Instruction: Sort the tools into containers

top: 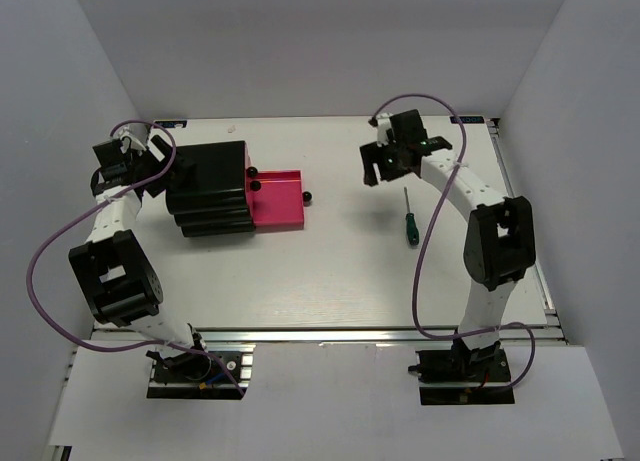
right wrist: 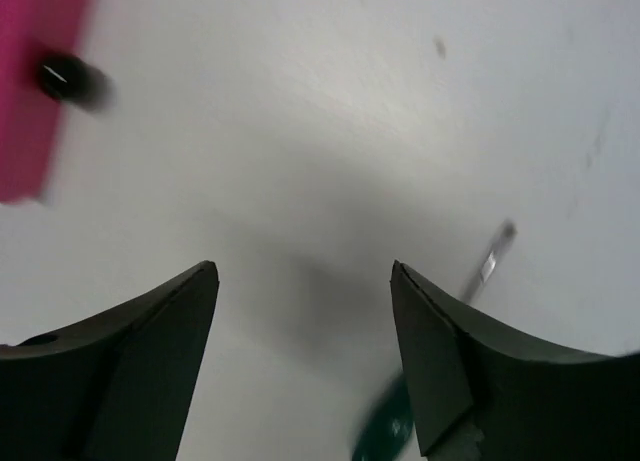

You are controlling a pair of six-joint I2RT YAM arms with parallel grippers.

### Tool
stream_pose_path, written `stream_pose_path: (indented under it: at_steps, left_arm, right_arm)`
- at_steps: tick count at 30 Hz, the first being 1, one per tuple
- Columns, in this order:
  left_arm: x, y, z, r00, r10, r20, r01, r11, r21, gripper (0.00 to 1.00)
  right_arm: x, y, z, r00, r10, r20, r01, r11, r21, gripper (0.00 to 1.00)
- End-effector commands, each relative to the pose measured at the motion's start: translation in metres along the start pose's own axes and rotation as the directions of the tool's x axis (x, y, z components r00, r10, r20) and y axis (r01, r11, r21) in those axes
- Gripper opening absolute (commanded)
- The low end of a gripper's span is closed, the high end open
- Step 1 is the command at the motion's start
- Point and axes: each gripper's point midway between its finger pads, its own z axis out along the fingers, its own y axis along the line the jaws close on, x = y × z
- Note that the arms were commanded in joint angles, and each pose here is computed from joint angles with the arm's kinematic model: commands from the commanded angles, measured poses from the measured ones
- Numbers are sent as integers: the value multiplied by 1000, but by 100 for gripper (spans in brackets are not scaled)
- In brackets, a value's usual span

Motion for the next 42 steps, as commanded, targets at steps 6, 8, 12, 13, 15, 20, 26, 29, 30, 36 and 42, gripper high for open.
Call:
stream_pose_path:
  at_steps: [6,8,12,13,15,20,26,29,30,36,42]
  left_arm:
    - [86,30,4,960,-109,-258,85,991,-104,97]
    - [87,31,4,960,-112,-258,88,991,-105,97]
    - [89,31,5,958,-113,-262,88,991,-104,97]
    - [89,32,5,958,-116,-263,91,990,-105,97]
    - [89,32,5,958,-117,-263,92,990,-105,96]
    - [89,31,5,957,-113,-266,88,990,-107,96]
    - [93,32,3,957,-117,-267,91,990,-107,96]
    - [95,33,2,957,-118,-267,91,990,-110,96]
    - [95,33,2,956,-115,-270,88,990,-110,97]
    - [92,32,3,956,-113,-269,86,990,-108,96]
    - [92,30,2,957,-120,-264,94,990,-109,97]
  right_arm:
    - [160,-68,-65,879,322,-351,-186,910,370,79]
    - [174,-78,-72,864,352,-361,-196,894,403,78]
    - [188,-87,-71,848,372,-377,-197,882,427,78]
    - [191,-85,-69,841,383,-382,-207,881,426,77]
    - [197,-83,-59,823,405,-399,-232,880,415,76]
    - [201,-86,-40,803,433,-408,-255,870,422,66]
    - [207,-87,-26,815,383,-435,-225,901,372,37]
    - [191,-67,-18,863,253,-436,-184,963,194,13]
    - [181,-57,-15,886,190,-422,-152,981,123,8]
    - [85,51,2,982,-110,-150,64,957,-282,0]
    - [8,139,46,987,-118,-112,67,923,-380,0]
